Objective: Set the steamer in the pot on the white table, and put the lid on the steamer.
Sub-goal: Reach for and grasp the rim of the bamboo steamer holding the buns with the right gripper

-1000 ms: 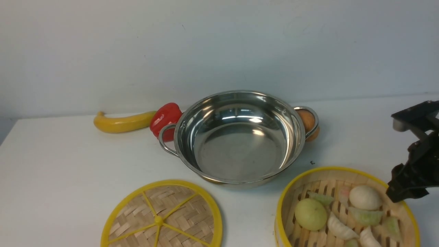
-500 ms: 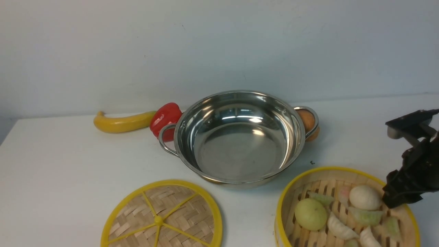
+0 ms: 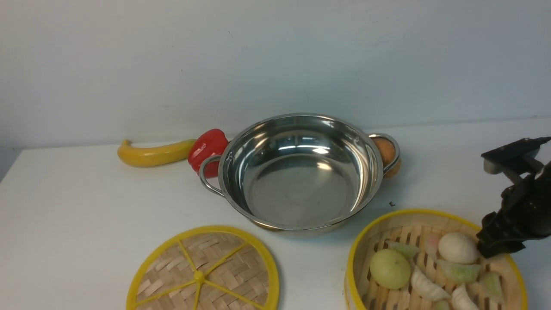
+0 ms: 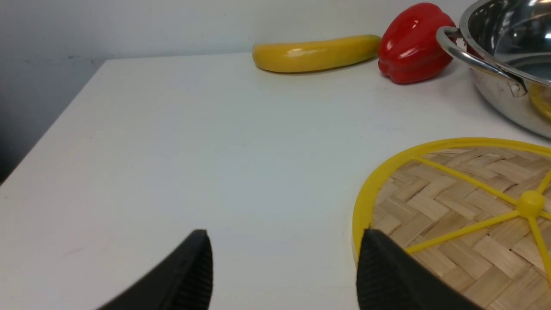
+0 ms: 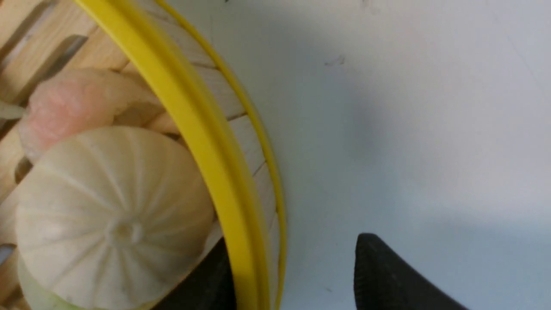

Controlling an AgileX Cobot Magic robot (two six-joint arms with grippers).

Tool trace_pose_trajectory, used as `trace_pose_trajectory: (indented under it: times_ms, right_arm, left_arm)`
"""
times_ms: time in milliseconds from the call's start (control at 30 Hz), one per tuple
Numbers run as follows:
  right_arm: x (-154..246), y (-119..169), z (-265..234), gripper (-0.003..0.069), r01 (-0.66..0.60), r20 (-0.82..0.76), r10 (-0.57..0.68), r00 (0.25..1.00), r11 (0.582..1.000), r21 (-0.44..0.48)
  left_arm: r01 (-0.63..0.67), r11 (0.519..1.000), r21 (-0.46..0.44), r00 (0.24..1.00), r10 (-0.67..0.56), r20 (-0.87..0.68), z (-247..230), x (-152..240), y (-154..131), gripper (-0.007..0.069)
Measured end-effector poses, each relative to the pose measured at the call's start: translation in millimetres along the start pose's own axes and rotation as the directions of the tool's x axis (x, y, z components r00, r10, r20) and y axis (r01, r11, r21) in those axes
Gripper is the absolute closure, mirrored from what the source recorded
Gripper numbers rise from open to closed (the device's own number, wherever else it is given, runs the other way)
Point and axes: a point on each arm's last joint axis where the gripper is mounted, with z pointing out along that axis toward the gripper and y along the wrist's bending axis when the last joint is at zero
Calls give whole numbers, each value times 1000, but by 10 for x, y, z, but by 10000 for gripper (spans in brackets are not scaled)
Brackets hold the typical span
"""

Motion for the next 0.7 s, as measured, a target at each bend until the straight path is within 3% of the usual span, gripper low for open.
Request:
trace_pose_trajectory:
  times_ms: [700]
  right_arm:
    - [17,30,-1,344,-19,-20,19,1000,999,-33]
  left_arm:
    - [0,1000,0,1000,0,0,0,0,0,206]
